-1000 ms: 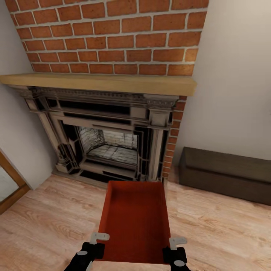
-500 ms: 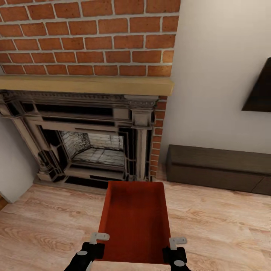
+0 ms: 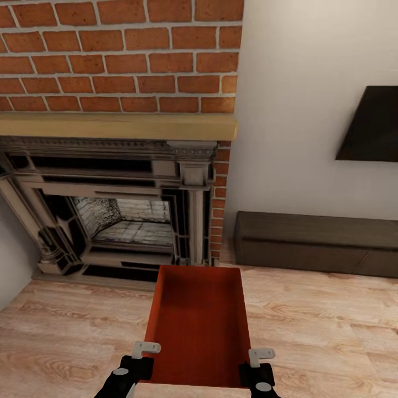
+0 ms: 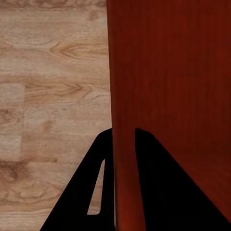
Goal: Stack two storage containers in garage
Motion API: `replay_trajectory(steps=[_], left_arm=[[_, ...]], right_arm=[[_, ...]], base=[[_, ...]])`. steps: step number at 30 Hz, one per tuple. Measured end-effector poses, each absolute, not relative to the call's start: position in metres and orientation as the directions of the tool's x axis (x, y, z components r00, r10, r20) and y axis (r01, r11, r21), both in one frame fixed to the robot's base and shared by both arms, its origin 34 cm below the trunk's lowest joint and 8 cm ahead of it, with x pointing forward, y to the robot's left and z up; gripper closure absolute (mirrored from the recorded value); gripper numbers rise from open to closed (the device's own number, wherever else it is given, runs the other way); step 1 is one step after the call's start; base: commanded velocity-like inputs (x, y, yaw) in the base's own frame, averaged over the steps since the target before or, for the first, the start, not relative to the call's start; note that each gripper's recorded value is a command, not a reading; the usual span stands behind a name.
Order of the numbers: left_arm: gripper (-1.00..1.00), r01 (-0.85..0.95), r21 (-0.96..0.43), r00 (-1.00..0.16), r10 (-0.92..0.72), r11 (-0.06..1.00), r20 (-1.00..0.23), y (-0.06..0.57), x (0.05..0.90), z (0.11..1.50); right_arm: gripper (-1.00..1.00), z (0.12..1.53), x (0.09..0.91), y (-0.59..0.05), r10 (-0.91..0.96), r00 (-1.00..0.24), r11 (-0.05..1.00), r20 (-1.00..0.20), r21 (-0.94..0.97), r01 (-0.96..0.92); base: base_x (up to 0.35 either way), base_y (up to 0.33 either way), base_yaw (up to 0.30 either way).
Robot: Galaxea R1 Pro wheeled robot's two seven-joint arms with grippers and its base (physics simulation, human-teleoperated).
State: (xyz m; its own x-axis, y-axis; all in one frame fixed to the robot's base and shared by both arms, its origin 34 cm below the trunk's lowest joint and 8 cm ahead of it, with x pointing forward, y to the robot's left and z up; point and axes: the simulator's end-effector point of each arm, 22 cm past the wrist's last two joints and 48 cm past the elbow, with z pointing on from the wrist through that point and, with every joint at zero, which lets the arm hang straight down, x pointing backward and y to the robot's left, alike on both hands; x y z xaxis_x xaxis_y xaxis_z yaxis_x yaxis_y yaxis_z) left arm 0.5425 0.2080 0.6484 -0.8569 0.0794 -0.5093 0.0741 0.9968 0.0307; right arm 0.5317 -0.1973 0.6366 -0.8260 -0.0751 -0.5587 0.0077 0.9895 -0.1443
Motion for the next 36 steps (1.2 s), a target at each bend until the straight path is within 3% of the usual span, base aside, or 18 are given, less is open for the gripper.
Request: replay_trajectory(steps=[14, 36], left_arm=[[1.0, 0.074, 0.03, -0.857, 0.079, 0.997, -0.509, 0.2082, 0.5424, 0.6483], [1.0, 0.071, 0.03, -0.859, 0.076, 0.997, -0.507, 0.2084, 0.5416, 0.6477]], right_arm=[[1.0, 0.6368, 0.5318, -0.1971, -0.075, -0.826, 0.989, -0.558, -0.145, 0.007], [1.0, 0.6362, 0.531, -0.197, -0.077, -0.827, 0.989, -0.556, -0.146, 0.006]], base=[[0.0, 0.0, -0.027], [0.0, 0.0, -0.286]])
